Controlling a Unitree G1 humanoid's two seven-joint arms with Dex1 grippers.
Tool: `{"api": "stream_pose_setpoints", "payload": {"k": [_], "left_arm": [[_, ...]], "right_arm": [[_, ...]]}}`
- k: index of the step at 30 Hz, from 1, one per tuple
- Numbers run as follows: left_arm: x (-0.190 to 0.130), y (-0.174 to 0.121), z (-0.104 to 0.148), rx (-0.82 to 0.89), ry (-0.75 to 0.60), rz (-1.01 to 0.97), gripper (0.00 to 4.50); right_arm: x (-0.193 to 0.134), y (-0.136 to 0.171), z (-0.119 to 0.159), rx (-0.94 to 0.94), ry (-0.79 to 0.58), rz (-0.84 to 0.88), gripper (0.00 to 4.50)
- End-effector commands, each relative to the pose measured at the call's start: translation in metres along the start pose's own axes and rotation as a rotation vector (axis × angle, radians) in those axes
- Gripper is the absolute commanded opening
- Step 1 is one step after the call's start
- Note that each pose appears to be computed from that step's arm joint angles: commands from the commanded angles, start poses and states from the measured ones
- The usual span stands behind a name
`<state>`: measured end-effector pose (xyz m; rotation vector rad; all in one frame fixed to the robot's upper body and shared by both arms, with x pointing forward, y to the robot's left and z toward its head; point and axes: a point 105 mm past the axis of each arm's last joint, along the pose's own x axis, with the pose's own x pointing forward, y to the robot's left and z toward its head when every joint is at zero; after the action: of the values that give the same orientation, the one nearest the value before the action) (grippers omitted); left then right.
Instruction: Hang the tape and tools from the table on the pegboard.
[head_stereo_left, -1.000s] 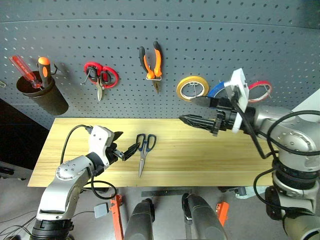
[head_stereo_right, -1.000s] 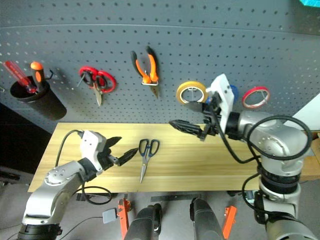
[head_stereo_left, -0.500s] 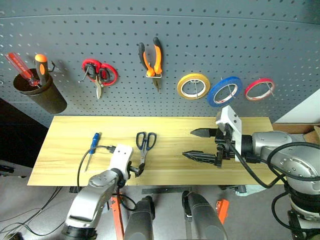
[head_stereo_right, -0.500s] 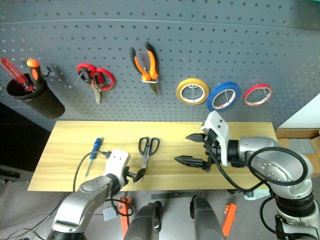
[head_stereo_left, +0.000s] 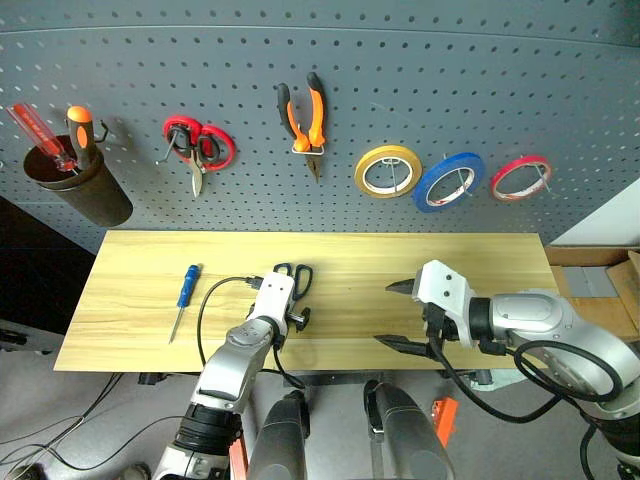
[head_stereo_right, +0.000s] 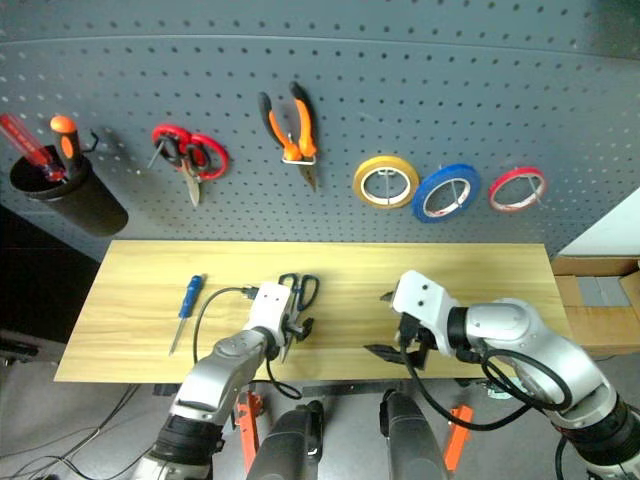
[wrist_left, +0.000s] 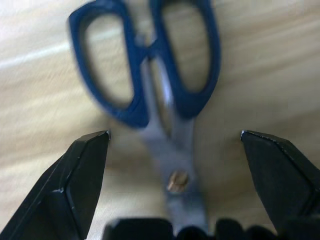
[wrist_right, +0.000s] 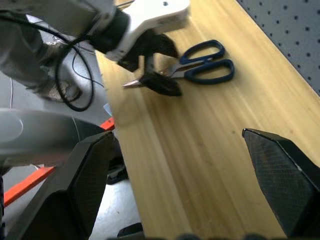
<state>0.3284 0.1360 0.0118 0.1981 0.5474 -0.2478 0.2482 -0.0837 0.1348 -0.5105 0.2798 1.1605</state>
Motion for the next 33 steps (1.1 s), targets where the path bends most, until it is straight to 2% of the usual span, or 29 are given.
{"api": "stream_pose_setpoints", "payload": {"k": [1,11,14,24,26,33], "left_arm": [[0.001,-0.002,-0.015,-0.026,0.058,0.008,4.50],[-0.005,0.019,-0.030,-0.056,0.099,0.086,4.50],[-0.006,0.022,-0.036,-0.058,0.118,0.094,3.88],[-0.004,0.030,-0.045,-0.078,0.143,0.093,0.61],[-0.006,0.036,-0.042,-0.079,0.105,0.081,0.57],[-0.026,0.055,0.000,0.015,-0.184,0.051,0.55]], "right_arm": [[-0.003,0.003,0.012,-0.043,-0.043,0.004,4.47],[-0.004,0.001,0.013,0.015,-0.070,0.003,4.47],[-0.003,0.001,0.014,0.024,-0.074,0.004,4.50],[-0.003,-0.001,0.016,0.039,-0.077,-0.001,4.50],[-0.003,-0.002,0.016,0.037,-0.076,-0.007,4.50],[-0.003,-0.006,0.017,0.017,-0.077,-0.032,4.50]]}}
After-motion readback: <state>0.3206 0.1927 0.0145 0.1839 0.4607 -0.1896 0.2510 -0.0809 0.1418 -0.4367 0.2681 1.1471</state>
